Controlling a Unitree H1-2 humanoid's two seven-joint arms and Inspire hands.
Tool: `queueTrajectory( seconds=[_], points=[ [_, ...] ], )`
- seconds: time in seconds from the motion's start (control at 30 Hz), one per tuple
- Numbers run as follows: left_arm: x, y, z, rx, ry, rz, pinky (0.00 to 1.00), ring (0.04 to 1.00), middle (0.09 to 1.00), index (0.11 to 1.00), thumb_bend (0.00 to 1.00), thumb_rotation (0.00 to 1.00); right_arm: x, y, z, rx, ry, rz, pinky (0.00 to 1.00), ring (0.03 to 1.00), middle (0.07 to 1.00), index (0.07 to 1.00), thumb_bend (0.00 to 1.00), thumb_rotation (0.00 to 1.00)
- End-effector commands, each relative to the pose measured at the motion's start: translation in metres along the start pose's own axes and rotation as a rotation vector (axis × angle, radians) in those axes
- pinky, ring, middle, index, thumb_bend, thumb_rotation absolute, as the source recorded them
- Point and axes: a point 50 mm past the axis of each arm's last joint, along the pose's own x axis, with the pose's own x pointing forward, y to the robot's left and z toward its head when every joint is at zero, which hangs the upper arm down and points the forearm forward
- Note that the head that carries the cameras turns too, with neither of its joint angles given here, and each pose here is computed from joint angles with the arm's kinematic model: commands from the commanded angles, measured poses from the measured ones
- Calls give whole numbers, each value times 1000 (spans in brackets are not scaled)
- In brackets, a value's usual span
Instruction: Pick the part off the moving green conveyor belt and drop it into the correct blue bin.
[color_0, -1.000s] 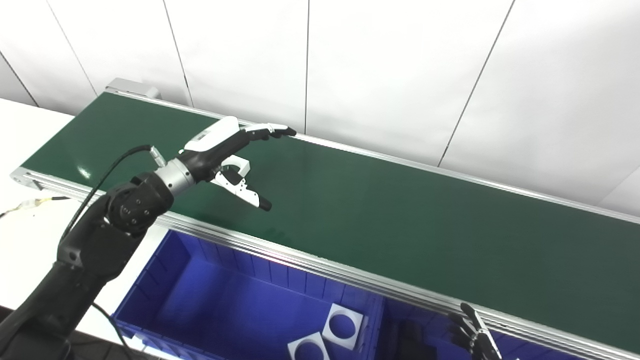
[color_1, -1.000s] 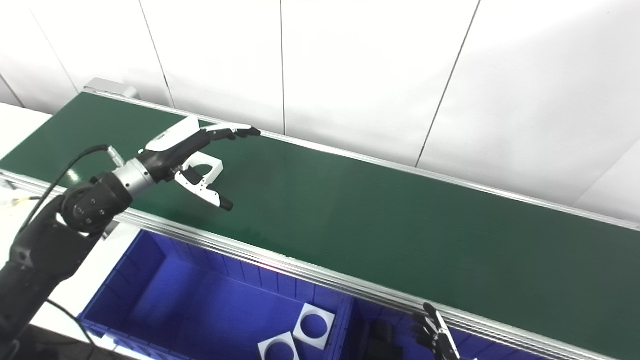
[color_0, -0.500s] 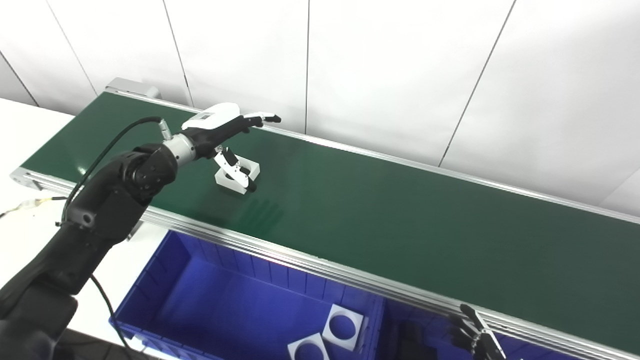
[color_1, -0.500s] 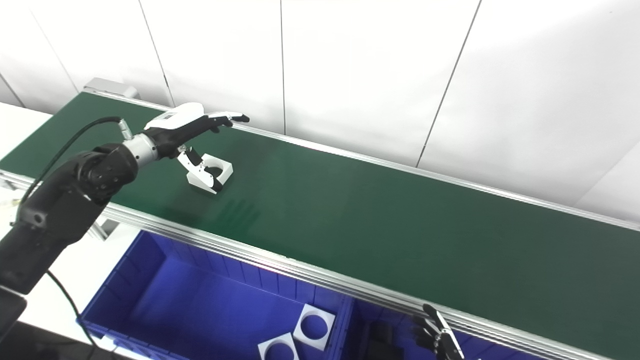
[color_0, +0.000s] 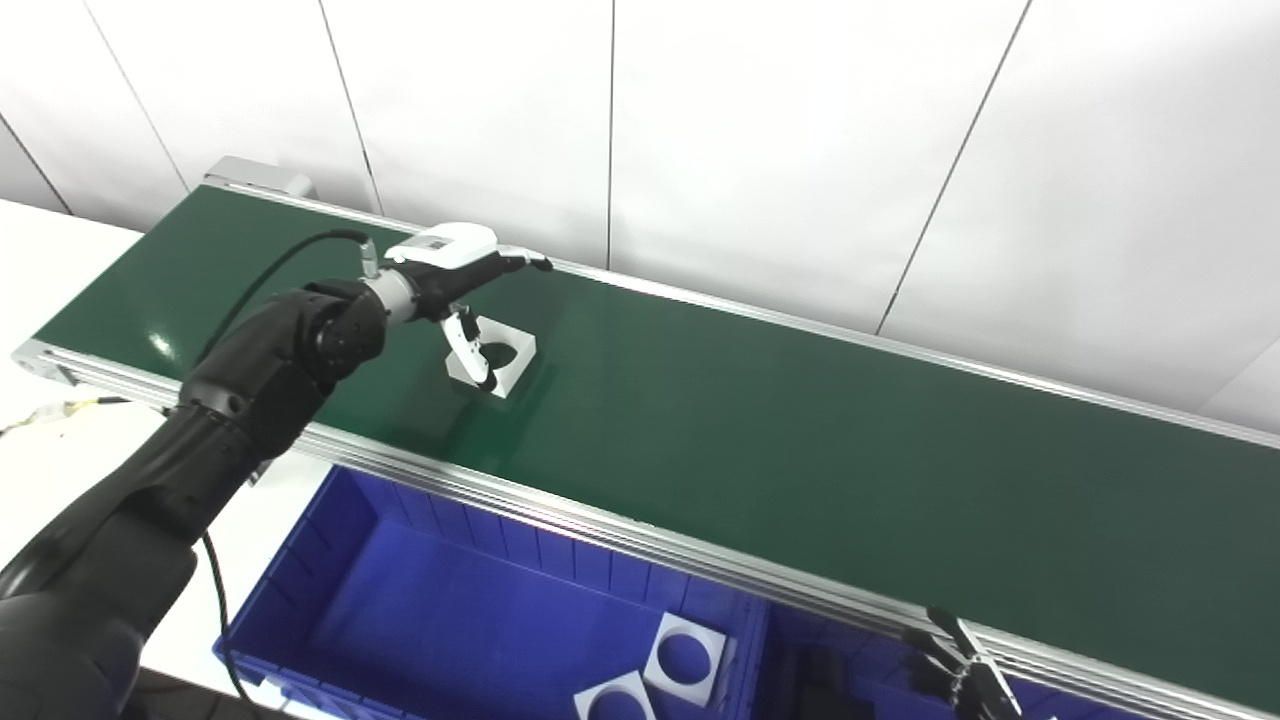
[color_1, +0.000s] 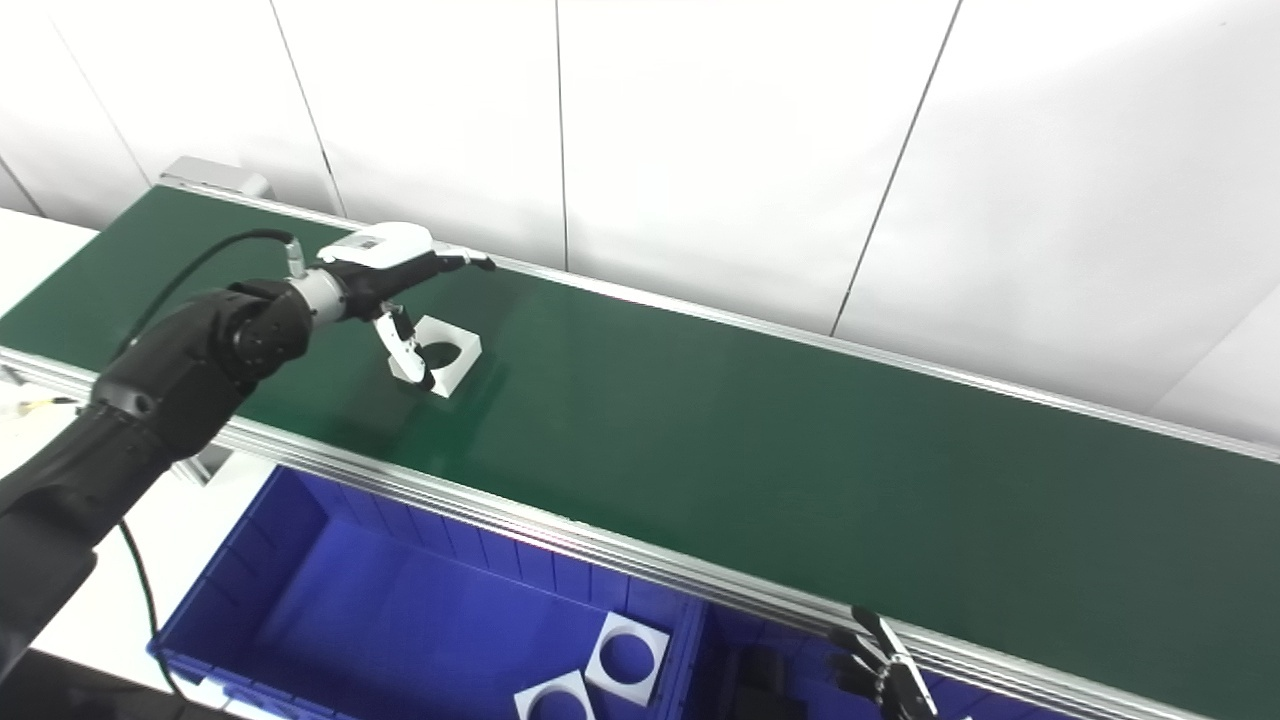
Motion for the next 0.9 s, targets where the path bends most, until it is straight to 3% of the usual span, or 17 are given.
queueTrajectory(
  seconds=[0.0,0.23,0.63,0.67,0.77,0.83,0.87],
  points=[
    [8,31,5,48,-2,81,920,951,959,914,880,76,1,-4,13,-5,-93,-16,702,748,803,896,940,553],
    [22,16,13,106,-18,76,947,952,954,913,881,12,0,-2,14,-7,-95,-17,701,750,803,897,938,558],
    [41,-7,30,92,-38,41,858,910,919,877,781,0,-4,1,17,-8,-103,-32,701,743,797,891,920,560],
    [42,-9,31,98,-38,50,819,874,905,868,770,0,-4,1,17,-9,-104,-34,703,742,795,890,917,558],
    [46,-13,34,111,-41,77,574,686,839,816,682,0,-5,1,18,-10,-104,-38,702,738,789,888,907,556],
    [48,-13,37,96,-30,77,405,518,729,771,529,0,-6,2,18,-7,-104,-45,702,737,787,886,908,561],
    [49,-12,38,97,-26,77,345,478,593,719,512,0,-7,2,18,-6,-104,-48,706,737,786,885,908,559]
  ],
)
